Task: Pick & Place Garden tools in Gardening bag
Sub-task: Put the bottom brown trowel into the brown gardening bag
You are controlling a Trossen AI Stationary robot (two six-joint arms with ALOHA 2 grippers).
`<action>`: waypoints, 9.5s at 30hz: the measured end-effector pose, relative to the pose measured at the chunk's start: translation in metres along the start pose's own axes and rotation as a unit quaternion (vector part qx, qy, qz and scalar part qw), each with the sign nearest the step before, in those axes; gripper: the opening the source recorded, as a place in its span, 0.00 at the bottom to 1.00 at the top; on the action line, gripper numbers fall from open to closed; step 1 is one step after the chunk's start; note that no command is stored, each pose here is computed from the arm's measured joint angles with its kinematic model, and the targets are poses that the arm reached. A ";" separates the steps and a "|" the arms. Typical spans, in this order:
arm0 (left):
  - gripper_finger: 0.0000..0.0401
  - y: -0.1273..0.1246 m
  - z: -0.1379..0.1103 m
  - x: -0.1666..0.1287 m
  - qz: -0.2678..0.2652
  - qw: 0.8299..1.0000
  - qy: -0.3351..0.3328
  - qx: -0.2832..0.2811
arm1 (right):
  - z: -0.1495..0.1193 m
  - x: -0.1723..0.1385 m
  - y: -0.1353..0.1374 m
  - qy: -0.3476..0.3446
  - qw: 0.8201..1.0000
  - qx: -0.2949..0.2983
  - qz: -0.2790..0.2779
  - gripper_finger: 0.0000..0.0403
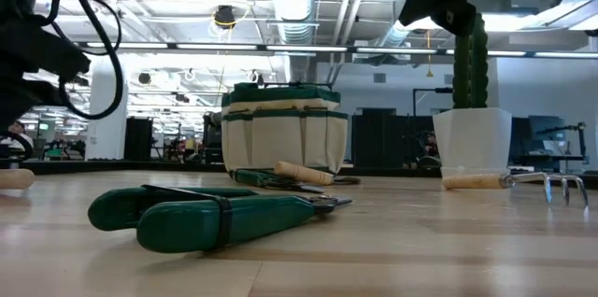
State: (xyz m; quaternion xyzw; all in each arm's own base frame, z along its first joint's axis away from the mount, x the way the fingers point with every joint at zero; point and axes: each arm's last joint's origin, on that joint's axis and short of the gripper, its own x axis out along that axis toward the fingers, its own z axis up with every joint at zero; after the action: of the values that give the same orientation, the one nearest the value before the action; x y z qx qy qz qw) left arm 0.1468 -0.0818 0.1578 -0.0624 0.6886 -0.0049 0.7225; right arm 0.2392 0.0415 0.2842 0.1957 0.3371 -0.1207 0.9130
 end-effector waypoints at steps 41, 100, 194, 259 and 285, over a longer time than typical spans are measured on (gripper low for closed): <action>0.42 0.008 -0.007 0.024 0.016 0.995 -0.038 0.091 | 0.000 0.000 0.000 0.001 1.000 0.000 0.000 0.00; 0.13 0.006 0.027 -0.011 -0.036 0.996 -0.078 -0.037 | 0.001 0.000 -0.001 -0.001 0.999 -0.036 -0.003 0.00; 0.13 0.116 0.168 -0.182 -0.275 0.913 -0.167 -0.250 | 0.076 0.086 0.110 -0.075 0.820 -0.517 -0.232 0.44; 0.26 0.131 0.135 -0.263 -0.270 0.849 -0.442 -0.100 | 0.079 0.087 0.078 0.002 0.879 -0.443 -0.174 0.14; 0.26 0.068 0.059 -0.253 -0.057 0.700 -0.704 0.106 | 0.129 -0.003 0.053 -0.116 0.955 -0.267 0.061 0.14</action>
State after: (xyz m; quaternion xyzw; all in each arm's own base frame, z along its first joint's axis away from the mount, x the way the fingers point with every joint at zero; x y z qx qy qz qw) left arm 0.1869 0.0141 0.4054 -0.0096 -0.0305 -0.0736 0.9968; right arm 0.3290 0.0327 0.3900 -0.0498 0.2363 0.0079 0.9704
